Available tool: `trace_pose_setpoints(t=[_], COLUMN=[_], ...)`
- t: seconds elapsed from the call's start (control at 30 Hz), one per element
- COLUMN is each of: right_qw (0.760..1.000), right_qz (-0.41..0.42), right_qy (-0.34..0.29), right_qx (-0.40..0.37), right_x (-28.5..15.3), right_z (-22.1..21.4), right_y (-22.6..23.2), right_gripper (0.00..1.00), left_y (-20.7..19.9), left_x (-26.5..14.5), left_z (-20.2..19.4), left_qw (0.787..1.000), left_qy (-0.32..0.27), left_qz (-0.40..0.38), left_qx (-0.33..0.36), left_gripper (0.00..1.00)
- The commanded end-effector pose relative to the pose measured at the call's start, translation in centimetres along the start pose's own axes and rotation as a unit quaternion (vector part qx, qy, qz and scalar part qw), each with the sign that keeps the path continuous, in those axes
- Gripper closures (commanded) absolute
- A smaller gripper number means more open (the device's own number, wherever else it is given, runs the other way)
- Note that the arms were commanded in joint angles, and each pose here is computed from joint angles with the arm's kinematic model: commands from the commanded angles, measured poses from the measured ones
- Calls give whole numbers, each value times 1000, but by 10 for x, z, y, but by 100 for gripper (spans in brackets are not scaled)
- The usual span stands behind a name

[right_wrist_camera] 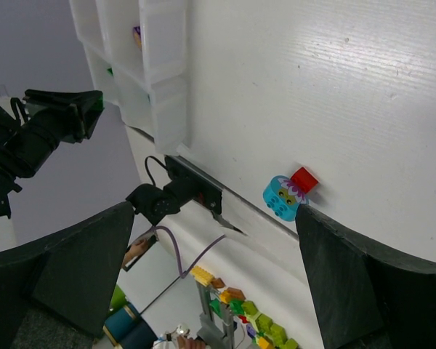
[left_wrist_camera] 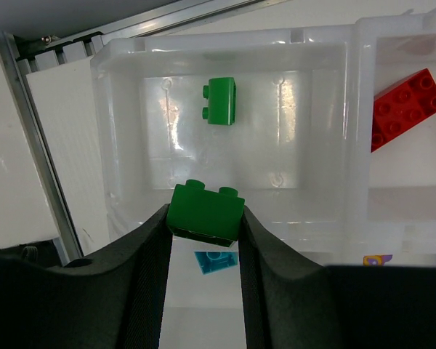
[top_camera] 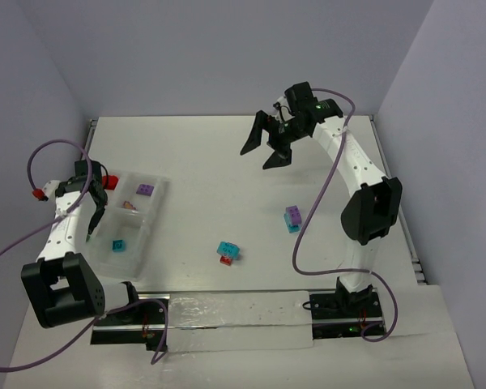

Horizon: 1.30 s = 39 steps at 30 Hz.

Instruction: Sort the legos into containers by color

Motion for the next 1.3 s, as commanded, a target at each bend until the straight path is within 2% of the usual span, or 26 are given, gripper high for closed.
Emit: trace_pose_setpoints(t=[0.0, 0.07, 0.13, 0.23, 0.33, 0.6, 0.77, 0.93, 1.0, 1.1, 1.27], right_qw=[1000, 1000, 1000, 1000, 1000, 998, 990, 967, 939, 928, 931], right_qz=[8, 6, 4, 0, -12, -61, -119, -194, -254, -247, -154], right_qy=[7, 9, 14, 14, 12, -16, -62, -108, -152, -177, -167], right_qx=[-7, -5, -2, -1, 2, -7, -53, -124, -173, -216, -287], right_x=[0, 1, 3, 5, 9, 17, 15, 8, 6, 9, 23], right_z=[1, 0, -1, -2, -2, 3, 0, -21, -39, -66, -115], right_y=[8, 7, 5, 4, -1, -11, -8, 2, 1, 6, 6], right_gripper=[0, 0, 0, 0, 0, 0, 0, 0, 0, 0, 1], left_y=[-7, -9, -16, -22, -28, -35, -40, -46, -55, -61, -56], left_x=[6, 8, 10, 8, 5, -15, -43, -63, -72, -88, -121], left_z=[8, 10, 17, 27, 33, 49, 58, 50, 32, 18, 11], left_qw=[1000, 1000, 1000, 1000, 999, 995, 985, 977, 968, 953, 931], left_qy=[-12, -13, -16, -22, -24, -26, -34, -24, -17, -13, 0], left_qz=[-6, -12, -16, -18, -36, -93, -158, -191, -215, -260, -326], left_qx=[-19, -18, -15, -9, -4, 33, 62, 93, 127, 153, 164], left_gripper=[61, 53, 38, 23, 17, 16, 15, 15, 14, 14, 13])
Point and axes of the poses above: each gripper's point midway between its finger pads, its own x axis out along the fingers, its own y axis along the line the jaws close on, z = x × y, the point moved 8 cm from there along -x, back along the fingers, and after that the axes turned 3 degrees about x, right-handed, at the moved point
